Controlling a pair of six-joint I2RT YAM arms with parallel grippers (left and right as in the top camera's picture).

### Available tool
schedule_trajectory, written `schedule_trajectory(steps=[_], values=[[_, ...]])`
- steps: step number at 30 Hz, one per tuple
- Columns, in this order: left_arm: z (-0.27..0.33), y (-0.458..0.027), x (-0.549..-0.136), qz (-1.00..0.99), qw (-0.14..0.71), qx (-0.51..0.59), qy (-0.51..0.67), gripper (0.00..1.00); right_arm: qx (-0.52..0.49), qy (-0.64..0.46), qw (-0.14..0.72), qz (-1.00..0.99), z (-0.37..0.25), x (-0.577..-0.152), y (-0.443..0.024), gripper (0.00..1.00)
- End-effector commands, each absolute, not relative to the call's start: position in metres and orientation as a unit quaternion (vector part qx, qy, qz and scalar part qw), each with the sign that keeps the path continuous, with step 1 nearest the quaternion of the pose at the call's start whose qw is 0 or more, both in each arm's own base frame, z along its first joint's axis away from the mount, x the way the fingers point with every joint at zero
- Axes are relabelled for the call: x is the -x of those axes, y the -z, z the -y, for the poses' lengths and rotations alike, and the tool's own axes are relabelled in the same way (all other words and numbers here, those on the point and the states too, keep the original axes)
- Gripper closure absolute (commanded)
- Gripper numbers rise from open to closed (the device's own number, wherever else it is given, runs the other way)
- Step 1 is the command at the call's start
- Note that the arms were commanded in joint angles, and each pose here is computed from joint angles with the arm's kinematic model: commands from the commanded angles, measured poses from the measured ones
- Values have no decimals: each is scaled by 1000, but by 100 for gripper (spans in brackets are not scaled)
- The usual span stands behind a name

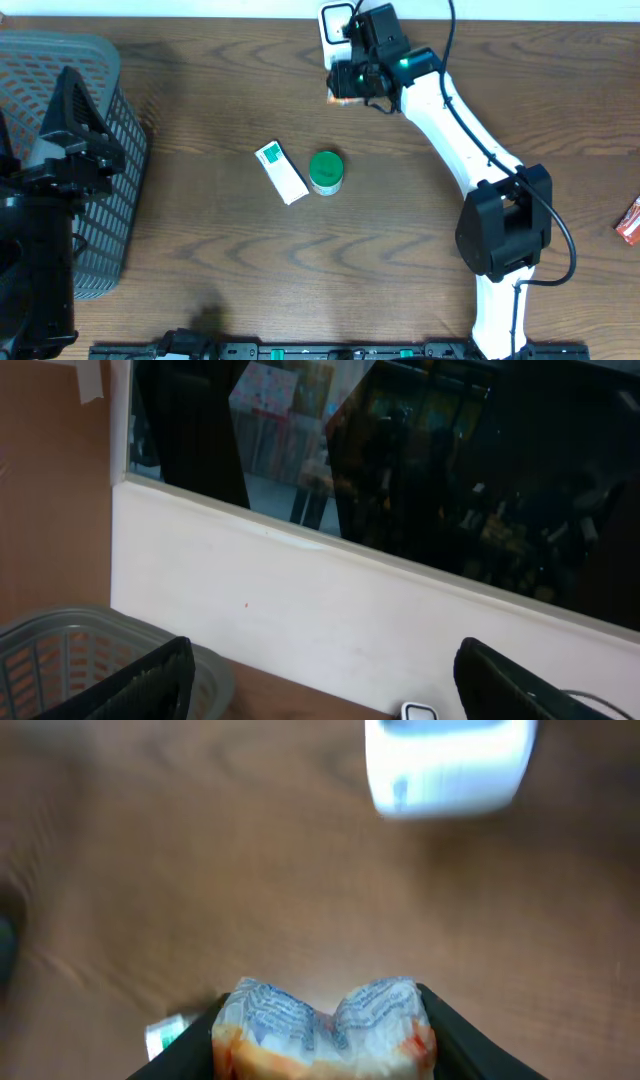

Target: Scan the item barcode

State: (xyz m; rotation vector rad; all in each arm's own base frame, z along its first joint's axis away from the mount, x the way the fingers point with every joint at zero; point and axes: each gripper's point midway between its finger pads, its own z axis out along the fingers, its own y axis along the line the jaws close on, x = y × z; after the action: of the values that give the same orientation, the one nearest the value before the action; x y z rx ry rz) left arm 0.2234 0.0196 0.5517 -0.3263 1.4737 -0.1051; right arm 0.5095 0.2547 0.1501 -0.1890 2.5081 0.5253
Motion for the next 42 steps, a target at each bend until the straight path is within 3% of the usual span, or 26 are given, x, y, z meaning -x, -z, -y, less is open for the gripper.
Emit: schedule_trajectory(steps=[1, 14, 20, 26, 30, 33, 42], values=[[-21, -553, -222, -666, 729, 152, 47, 17, 45, -190, 324, -926, -246, -538, -153, 54], [-21, -553, -222, -666, 729, 152, 47, 17, 32, -218, 464, -858, -249, -622, -139, 60], [-21, -553, -222, -666, 729, 152, 47, 17, 8, -179, 545, -819, -237, -649, -153, 65], [-21, -553, -222, -666, 729, 152, 47, 17, 13, -168, 594, -786, -236, -663, -157, 63], [-21, -553, -222, -666, 729, 152, 47, 17, 6, -171, 619, -767, -236, -672, -147, 62], [-21, -553, -222, -666, 729, 152, 47, 17, -6, -182, 631, -754, -237, -679, -140, 69], [-21, -553, -222, -666, 729, 152, 47, 17, -23, -195, 609, -768, -247, -698, -127, 73]])
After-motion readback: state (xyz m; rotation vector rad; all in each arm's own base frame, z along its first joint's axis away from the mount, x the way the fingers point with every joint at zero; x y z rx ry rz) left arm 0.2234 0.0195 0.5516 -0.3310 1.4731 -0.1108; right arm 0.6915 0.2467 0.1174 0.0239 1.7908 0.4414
